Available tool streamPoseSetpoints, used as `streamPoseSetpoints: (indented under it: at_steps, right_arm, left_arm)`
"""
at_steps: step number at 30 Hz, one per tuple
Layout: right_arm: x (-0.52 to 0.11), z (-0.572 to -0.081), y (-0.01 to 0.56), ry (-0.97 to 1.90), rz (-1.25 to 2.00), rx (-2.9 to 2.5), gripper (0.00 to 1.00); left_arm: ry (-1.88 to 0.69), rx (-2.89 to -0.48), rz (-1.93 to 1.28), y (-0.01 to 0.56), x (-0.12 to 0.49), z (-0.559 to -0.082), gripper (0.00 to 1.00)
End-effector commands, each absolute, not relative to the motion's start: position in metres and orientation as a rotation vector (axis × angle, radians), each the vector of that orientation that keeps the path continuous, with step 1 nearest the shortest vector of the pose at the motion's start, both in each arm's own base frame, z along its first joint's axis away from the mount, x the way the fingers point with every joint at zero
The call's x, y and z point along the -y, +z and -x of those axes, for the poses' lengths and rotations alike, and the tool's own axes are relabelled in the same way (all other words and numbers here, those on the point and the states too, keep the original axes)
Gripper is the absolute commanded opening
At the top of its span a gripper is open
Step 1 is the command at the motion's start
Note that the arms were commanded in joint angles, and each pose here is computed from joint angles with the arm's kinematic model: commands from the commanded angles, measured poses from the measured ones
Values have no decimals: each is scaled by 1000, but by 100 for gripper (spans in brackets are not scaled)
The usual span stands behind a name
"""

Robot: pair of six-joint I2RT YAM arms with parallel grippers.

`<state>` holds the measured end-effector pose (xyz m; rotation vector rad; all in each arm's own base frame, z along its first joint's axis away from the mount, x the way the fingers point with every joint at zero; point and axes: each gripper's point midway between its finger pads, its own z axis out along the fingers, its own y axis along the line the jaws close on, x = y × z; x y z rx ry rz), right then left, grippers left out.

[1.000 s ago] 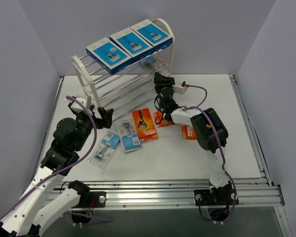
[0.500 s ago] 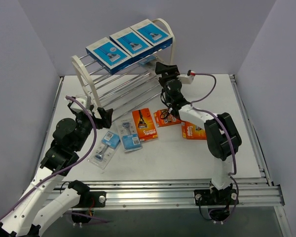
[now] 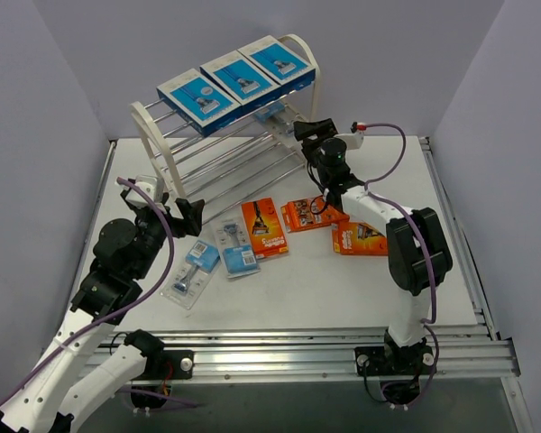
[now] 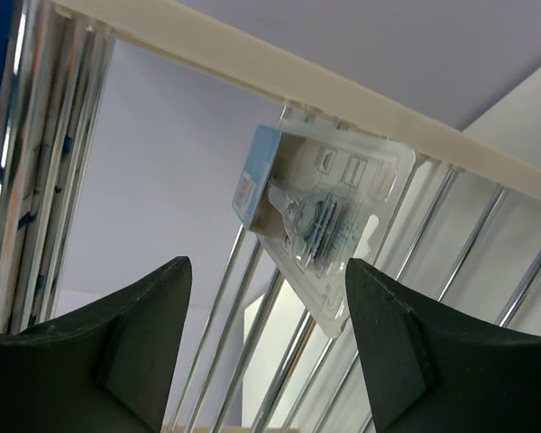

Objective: Place and organize the shaving razors onto the shelf
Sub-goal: Place the shaving razor onto shelf

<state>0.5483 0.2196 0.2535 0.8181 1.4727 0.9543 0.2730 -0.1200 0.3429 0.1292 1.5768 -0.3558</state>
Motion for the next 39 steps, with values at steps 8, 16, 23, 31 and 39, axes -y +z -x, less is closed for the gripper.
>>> streamPoseSetpoints:
  at_steps: [8, 16, 23, 31, 39]
  right_arm:
    - [-229, -541, 272, 1017, -782, -1500, 56]
    - [-218, -528, 276, 996, -780, -1468, 53]
    - [-192, -518, 277, 837, -698, -1543, 38]
    - [-190, -524, 258, 661, -464, -1787, 0]
    - [-202, -534, 241, 575, -284, -1964, 0]
  left_arm:
    - [-357, -1513, -111, 367, 114, -269, 94]
    - [-358, -1516, -114, 366, 115, -269, 94]
    - [-362, -1516, -116, 366, 115, -268, 94]
    - [-362, -1517, -120, 365, 116, -269, 94]
    - [-362, -1520, -118, 365, 116, -269, 94]
